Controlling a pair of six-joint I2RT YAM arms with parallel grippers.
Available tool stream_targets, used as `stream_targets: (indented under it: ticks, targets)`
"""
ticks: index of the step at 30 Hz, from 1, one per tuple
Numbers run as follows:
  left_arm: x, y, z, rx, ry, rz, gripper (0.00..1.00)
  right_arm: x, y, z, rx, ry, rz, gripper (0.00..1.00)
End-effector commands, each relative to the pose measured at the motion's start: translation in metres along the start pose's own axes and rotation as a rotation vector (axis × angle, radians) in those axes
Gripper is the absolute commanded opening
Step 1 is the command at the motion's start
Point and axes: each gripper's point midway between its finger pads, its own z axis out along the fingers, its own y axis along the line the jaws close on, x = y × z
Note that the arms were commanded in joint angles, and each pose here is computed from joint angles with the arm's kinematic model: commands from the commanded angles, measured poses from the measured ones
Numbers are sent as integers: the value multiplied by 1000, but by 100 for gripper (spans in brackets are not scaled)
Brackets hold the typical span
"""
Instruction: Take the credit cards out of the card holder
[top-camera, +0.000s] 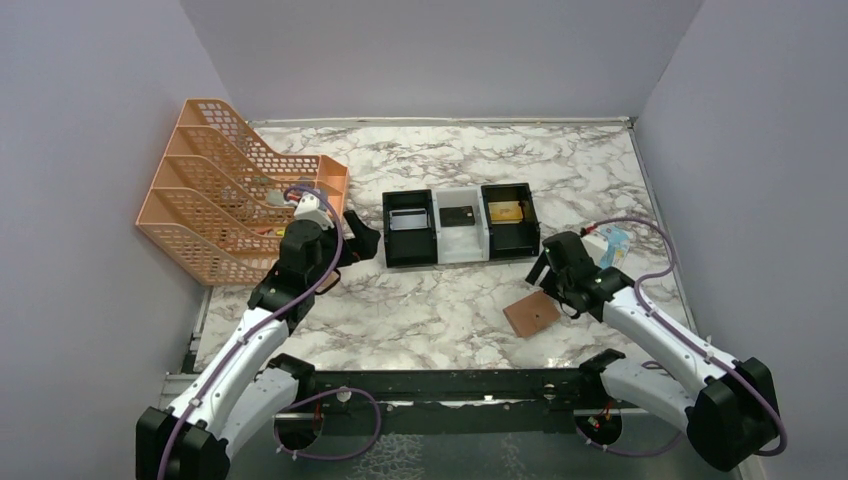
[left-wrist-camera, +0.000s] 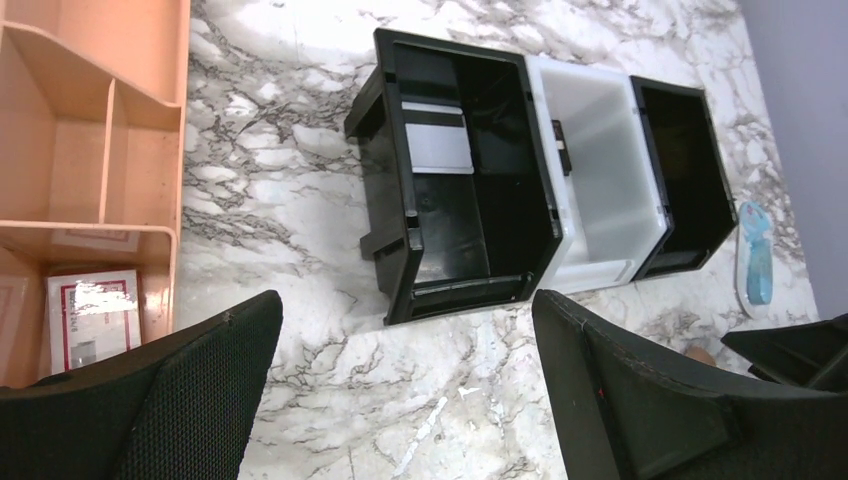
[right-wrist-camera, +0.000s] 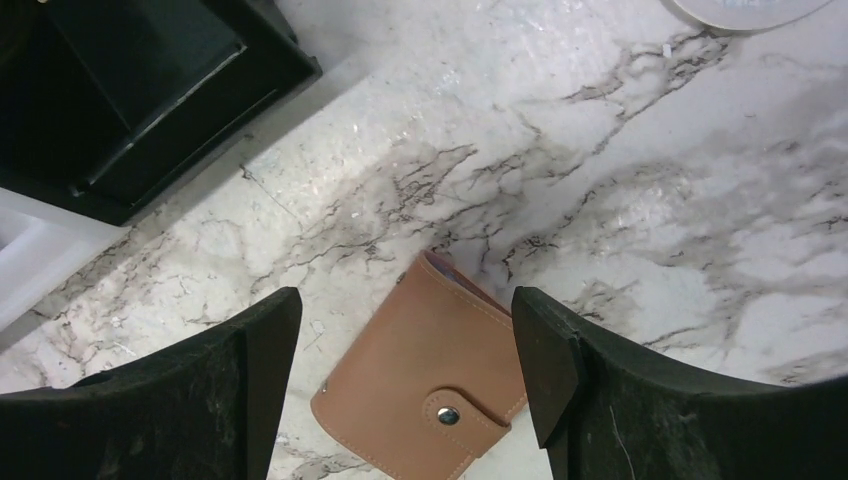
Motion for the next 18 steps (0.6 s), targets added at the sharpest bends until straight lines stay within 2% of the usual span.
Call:
stream_targets:
  ticks: [1,6,9,12,18]
  targets:
    - [-22,-17,-10,88,-91,41,99,4,-9,-2,56,-1,126,79]
    - [-25,-23,-16,110,-77,82,99,23,-32,-2,156,46,190,79]
    - [-20,-24,-18,117,-49,92,99,29,-36,-1,153,53,202,79]
    - [-10,-28,-17,143,4,96,99,35,-29,0,107,81,195,79]
    - [14,-31,-15,177,141,101,99,57,2,6,-86,196,53,65]
